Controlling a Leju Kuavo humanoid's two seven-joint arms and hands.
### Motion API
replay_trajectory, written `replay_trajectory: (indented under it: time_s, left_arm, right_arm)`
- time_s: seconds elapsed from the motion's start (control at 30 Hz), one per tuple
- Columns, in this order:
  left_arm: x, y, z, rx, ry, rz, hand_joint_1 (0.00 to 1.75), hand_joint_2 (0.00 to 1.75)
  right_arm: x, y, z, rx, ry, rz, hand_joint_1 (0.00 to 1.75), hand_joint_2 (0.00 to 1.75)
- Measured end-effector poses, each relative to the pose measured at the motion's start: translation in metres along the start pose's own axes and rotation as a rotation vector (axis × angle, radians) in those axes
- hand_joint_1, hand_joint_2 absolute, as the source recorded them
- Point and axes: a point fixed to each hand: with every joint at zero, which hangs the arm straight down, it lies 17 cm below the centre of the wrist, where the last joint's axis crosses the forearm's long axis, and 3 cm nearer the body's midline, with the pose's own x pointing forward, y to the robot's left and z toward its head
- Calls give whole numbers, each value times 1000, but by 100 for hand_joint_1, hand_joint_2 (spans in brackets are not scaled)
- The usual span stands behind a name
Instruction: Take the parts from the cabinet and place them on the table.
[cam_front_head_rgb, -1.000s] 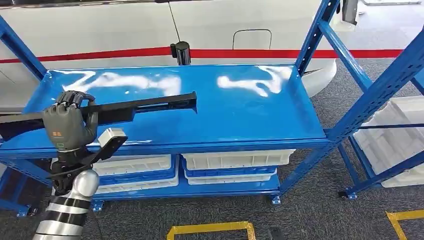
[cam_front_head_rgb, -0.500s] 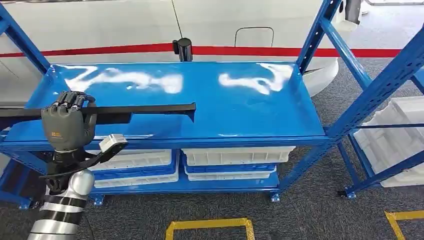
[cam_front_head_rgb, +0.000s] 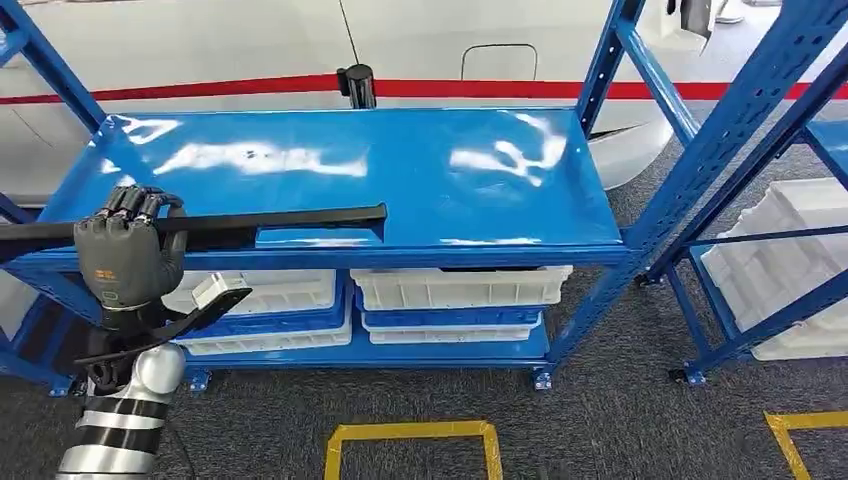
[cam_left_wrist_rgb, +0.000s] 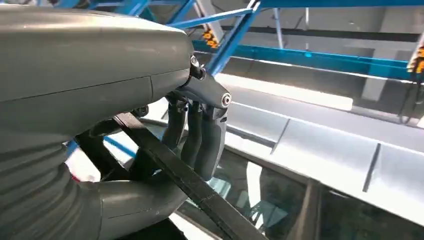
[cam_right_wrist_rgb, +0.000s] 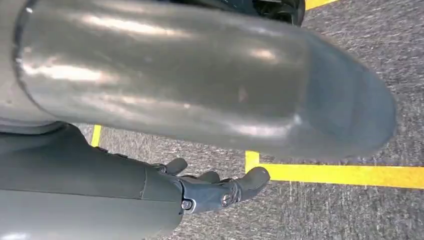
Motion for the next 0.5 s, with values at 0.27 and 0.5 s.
replay_trajectory:
  time_s: [0.27, 0.5]
  left_arm:
    - [-3, 6, -10, 24, 8, 2, 175, 175]
    - [-6, 9, -15, 34, 38, 5, 175, 175]
  right_arm:
    - [10, -4, -1, -9, -35, 8, 0, 0]
    - [25, -7, -2, -22, -67, 20, 0, 0]
